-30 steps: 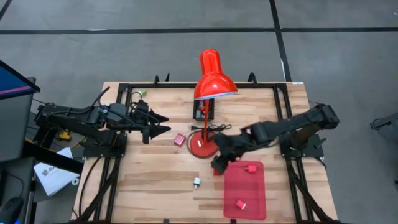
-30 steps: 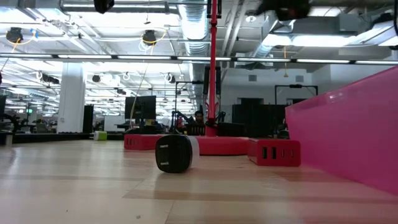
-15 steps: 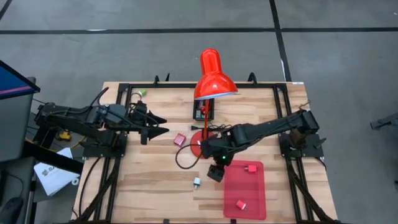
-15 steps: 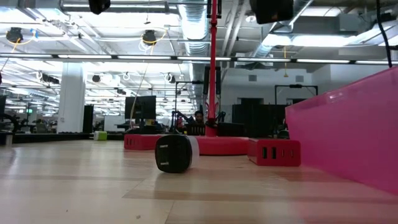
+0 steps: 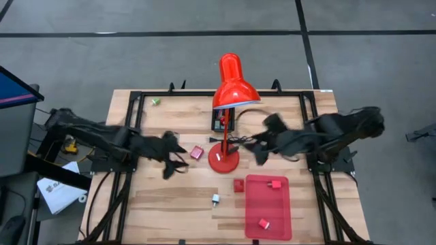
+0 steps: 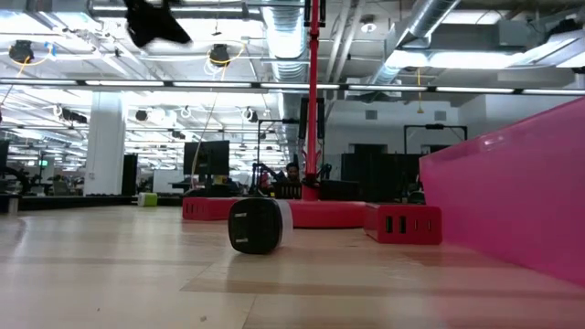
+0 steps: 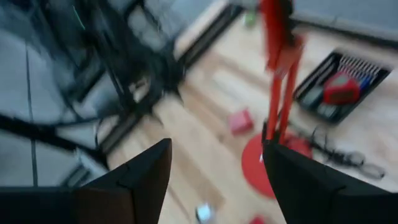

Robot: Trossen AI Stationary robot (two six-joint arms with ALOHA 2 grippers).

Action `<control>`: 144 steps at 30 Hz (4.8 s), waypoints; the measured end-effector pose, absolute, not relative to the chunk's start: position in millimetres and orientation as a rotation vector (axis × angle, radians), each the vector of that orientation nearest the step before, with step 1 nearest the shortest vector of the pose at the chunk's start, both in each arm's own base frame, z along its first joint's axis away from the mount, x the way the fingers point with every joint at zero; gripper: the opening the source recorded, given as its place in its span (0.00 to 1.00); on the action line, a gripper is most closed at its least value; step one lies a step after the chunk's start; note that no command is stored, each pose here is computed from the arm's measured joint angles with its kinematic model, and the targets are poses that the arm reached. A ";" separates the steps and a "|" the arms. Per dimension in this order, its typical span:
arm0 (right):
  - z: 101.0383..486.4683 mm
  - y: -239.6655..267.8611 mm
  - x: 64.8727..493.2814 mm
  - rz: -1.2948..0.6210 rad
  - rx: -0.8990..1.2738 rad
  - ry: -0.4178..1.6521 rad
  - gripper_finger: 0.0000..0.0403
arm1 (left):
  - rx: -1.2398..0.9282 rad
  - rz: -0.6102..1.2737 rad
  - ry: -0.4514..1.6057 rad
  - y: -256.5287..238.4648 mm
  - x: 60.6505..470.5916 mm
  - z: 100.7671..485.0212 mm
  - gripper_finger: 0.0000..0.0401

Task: Pick & Place Office items
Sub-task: Put the bottom red charger adapter into the red bin

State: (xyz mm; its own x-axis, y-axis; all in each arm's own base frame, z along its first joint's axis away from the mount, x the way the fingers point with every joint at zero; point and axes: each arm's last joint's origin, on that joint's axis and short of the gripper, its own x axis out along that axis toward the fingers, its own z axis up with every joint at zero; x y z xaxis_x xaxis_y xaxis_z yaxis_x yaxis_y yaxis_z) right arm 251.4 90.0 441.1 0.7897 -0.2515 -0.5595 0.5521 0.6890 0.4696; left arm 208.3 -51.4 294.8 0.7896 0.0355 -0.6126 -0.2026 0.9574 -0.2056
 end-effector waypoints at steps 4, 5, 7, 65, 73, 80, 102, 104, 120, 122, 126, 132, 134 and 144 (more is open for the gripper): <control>455.0 88.7 231.0 -0.512 0.665 0.368 0.61 | -0.225 0.073 0.767 -65.2 250.8 256.2 0.53; 456.5 89.0 228.6 -0.522 0.662 0.350 0.61 | -0.219 0.065 0.783 -68.6 261.5 245.2 0.50; 458.5 90.6 224.8 -0.533 0.655 0.323 0.61 | -0.214 0.034 0.772 -76.1 280.4 228.3 0.46; 461.8 110.9 215.6 -0.553 0.710 0.202 0.61 | -0.287 0.021 0.848 -83.1 372.2 121.2 0.00; 464.9 113.5 220.0 -0.532 0.703 0.175 0.61 | -0.380 0.125 0.922 -66.5 283.4 128.9 0.00; 465.8 118.4 223.1 -0.530 0.687 0.146 0.61 | -0.478 0.133 0.952 -66.7 219.6 127.1 0.00; 467.9 118.7 224.9 -0.535 0.697 0.116 0.61 | -0.442 -0.168 0.916 -95.7 176.7 164.2 0.28; 467.9 118.3 225.0 -0.537 0.694 0.116 0.61 | -0.493 -0.122 0.965 -96.0 177.3 157.9 0.36; 472.8 113.0 218.0 -0.533 0.710 0.104 0.61 | -0.908 0.149 1.141 -106.7 192.3 184.4 0.70; 474.8 111.2 215.3 -0.529 0.705 0.101 0.61 | -0.991 0.203 1.163 -106.6 191.1 183.6 0.70; 478.4 110.0 210.5 -0.521 0.712 0.087 0.61 | -1.110 0.324 1.202 -105.7 188.5 180.0 0.70; 481.2 110.0 206.1 -0.505 0.695 0.087 0.61 | -1.222 0.409 1.241 -111.3 193.8 169.6 0.70; 482.7 108.6 203.6 -0.502 0.694 0.085 0.61 | -1.279 0.402 1.237 -115.7 200.6 165.2 0.70; 494.7 100.3 183.6 -0.465 0.696 0.058 0.61 | -1.328 0.531 1.321 -119.8 226.3 129.9 0.70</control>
